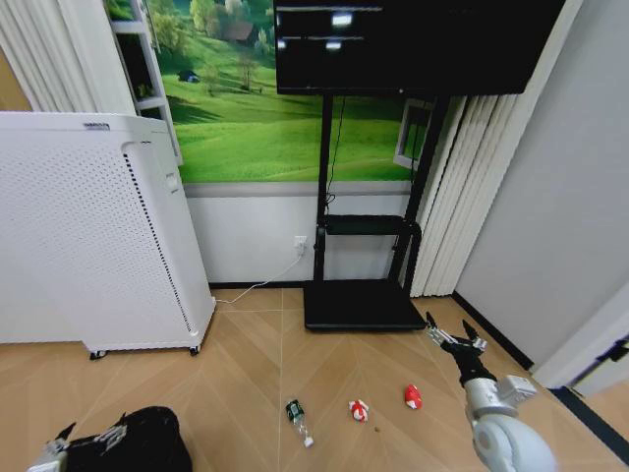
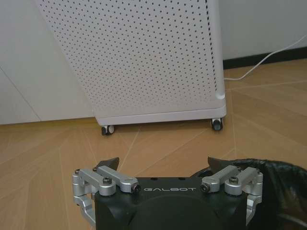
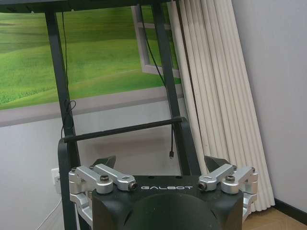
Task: Pick up the trash bin and place the garbage on the floor into it.
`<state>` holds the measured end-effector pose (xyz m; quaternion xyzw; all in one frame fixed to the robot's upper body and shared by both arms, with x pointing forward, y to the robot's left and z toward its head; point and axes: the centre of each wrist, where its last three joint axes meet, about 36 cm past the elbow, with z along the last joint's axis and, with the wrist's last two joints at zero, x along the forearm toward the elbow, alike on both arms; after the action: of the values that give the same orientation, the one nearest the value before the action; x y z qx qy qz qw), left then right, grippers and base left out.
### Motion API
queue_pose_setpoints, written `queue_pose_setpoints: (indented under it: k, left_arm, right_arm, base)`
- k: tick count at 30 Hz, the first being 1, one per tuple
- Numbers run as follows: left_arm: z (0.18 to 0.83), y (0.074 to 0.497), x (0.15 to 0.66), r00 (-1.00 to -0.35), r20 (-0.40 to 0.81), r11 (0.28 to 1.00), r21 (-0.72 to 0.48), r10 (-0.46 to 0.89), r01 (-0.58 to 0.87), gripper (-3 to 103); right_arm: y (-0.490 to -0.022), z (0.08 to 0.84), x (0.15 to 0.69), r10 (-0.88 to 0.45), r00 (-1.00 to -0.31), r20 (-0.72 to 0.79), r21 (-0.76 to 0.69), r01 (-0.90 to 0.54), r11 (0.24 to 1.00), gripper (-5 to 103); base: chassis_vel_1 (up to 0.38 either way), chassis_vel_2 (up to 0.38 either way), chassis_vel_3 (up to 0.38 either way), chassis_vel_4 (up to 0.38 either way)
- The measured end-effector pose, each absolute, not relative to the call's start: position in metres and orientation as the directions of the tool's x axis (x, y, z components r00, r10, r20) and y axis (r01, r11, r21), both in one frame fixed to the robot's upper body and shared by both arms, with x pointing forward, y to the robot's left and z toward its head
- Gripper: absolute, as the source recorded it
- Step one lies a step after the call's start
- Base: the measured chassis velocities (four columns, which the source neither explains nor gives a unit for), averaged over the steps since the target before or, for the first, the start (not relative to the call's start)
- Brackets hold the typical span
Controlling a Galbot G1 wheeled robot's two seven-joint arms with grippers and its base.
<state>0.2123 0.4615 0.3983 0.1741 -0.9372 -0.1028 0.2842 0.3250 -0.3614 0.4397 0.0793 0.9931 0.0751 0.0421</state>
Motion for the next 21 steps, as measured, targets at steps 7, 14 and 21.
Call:
queue_pose_setpoints:
  k: [7, 14, 21]
  left_arm:
    - [0.410, 0.488, 0.214, -0.730, 0.558, 0.913, 0.330, -0.395, -0.241, 100]
    - [0.387, 0.493, 0.211, -0.683, 0.604, 0.909, 0.329, -0.410, -0.255, 100]
    - [0.373, 0.493, 0.212, -0.665, 0.626, 0.912, 0.321, -0.407, -0.256, 100]
  right_arm:
    - [-0.362, 0.438, 0.329, 0.163, -0.984, -0.069, 0.161, 0.150, 0.975, 100]
    - [-0.361, 0.433, 0.331, 0.164, -0.985, -0.057, 0.164, 0.152, 0.975, 100]
    - [-0.362, 0.431, 0.333, 0.165, -0.985, -0.052, 0.163, 0.155, 0.974, 100]
  base:
    - [0.000, 0.000, 0.000, 0.000]
    - [0.000, 0.000, 0.000, 0.000]
    - [0.000, 0.000, 0.000, 0.000]
